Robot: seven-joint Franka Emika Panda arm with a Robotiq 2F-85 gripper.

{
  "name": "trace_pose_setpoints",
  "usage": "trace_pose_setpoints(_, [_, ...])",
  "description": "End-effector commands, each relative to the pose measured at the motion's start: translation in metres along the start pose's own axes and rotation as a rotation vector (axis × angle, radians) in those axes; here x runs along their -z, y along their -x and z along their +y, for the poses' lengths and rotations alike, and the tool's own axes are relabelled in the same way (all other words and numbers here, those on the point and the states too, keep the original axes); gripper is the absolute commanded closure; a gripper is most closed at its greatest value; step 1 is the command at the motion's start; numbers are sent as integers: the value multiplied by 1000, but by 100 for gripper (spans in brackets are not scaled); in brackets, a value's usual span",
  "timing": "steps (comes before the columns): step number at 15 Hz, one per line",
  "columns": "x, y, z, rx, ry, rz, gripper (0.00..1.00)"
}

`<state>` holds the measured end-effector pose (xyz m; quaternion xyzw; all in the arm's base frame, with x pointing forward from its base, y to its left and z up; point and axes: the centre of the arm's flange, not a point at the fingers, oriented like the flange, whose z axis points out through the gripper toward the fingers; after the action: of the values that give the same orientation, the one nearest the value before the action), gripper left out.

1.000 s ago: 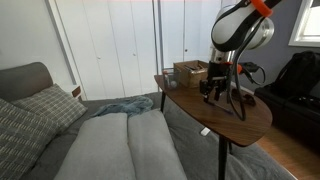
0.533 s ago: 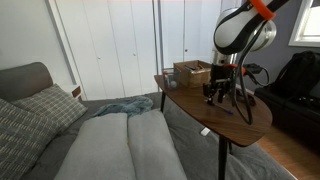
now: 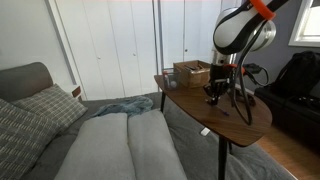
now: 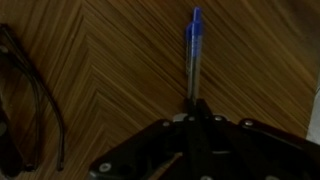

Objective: Put the pen in the box

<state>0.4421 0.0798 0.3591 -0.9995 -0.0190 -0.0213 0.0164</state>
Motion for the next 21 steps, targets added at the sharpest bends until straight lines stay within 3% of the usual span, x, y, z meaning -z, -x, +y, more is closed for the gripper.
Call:
trace_pose_setpoints(1, [-3,6,-3,0,19,-3,83])
trace_pose_setpoints(2, [-3,6,-2,-1,22,-2,72])
trace_pose_setpoints(3, [-4,6,-1,0,26,-5,71])
trace_pose_setpoints(11, [-10,7,-3,2,20,-11,16])
trace_pose_setpoints(12, [-11,8,-4,2,20,-12,31])
trace_pose_setpoints(13, [-12,8,-4,3,20,-15,56])
trace_pose_setpoints(15, [-17,10,-5,6,24,-23,58])
trace_pose_setpoints(21, [-10,12,3,-13,29,2,98])
